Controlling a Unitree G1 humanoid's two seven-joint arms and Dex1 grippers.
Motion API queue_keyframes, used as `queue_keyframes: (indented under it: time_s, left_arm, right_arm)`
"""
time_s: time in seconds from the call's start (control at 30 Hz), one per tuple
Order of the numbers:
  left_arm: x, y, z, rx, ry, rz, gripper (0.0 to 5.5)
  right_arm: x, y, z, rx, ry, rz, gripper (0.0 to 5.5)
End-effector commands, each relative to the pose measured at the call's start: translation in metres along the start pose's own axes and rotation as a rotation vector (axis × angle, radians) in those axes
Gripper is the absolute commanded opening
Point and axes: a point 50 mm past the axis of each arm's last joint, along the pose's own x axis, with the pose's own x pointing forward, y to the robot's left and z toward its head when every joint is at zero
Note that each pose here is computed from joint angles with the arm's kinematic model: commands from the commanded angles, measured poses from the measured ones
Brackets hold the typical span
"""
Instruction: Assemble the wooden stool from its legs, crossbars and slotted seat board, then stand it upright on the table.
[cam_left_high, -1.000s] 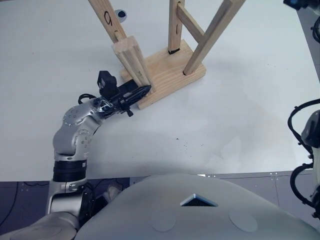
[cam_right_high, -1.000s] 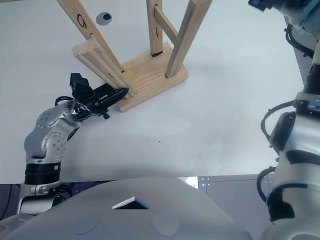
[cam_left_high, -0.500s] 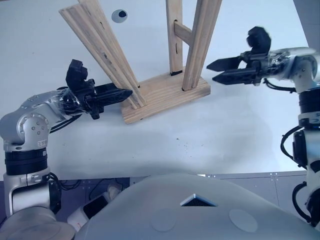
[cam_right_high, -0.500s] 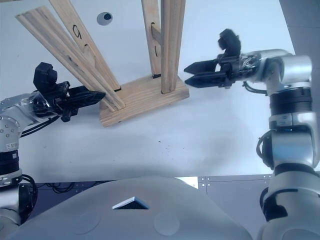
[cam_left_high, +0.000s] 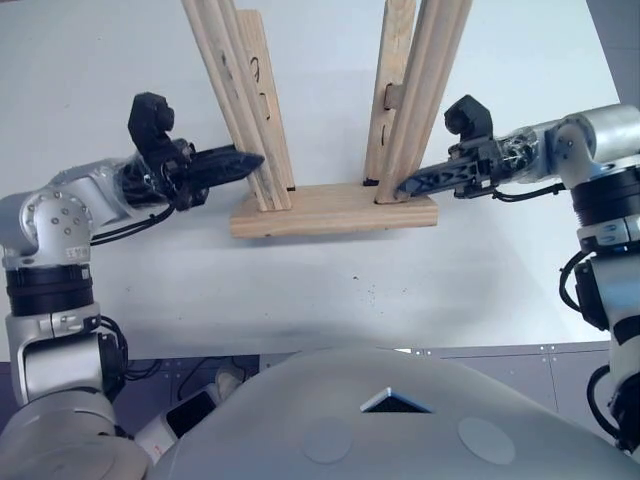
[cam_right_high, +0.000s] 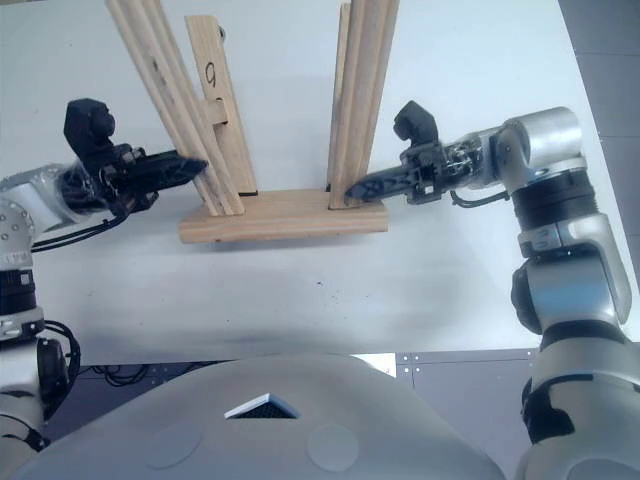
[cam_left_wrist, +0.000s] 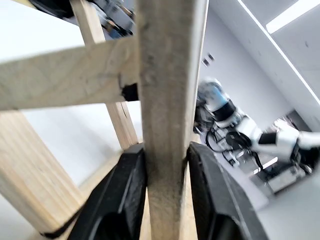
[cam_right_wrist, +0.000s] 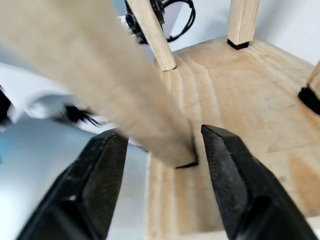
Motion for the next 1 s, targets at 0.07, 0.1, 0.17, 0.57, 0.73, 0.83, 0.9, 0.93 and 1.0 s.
queue_keyframes:
  time_s: [0.07, 0.1, 0.17, 0.57, 0.73, 0.83, 0.9, 0.93, 1.0]
  left_arm:
    - [-0.002, 0.028, -0.001, -0.115, 0.033, 0.302, 1.08]
    - [-0.002, 0.029, 0.001, -0.123, 0.021, 0.311, 1.44]
    - [-0.003, 0.031, 0.005, -0.141, 0.0, 0.328, 1.8]
    - [-0.073, 0.006, 0.034, 0.029, -0.313, 0.331, 2.58]
    - [-0.102, -0.006, -0.007, 0.299, 0.016, 0.435, 2.58]
    - [-0.103, 0.001, -0.007, 0.427, 0.175, 0.456, 2.58]
    - [-0.097, 0.006, -0.009, 0.496, 0.278, 0.427, 2.58]
    - [-0.092, 0.009, -0.009, 0.518, 0.305, 0.401, 2.58]
    - [-0.079, 0.015, -0.01, 0.551, 0.333, 0.346, 2.58]
  right_arm:
    - [0.015, -0.005, 0.021, 0.008, -0.061, -0.087, 2.17]
    - [0.017, -0.009, 0.022, 0.012, -0.072, -0.117, 2.14]
    - [0.018, -0.013, 0.022, 0.027, -0.09, -0.137, 2.47]
    - [-0.045, 0.022, 0.017, -0.346, -0.329, -0.238, 3.48]
    - [-0.023, 0.008, -0.043, -0.635, -0.07, -0.421, 3.48]
    - [-0.009, 0.005, -0.052, -0.662, -0.053, -0.413, 3.48]
    - [-0.003, 0.003, -0.049, -0.68, -0.065, -0.419, 3.48]
    - [0.0, 0.001, -0.046, -0.687, -0.079, -0.425, 3.48]
    - [0.008, -0.004, -0.037, -0.709, -0.107, -0.441, 3.48]
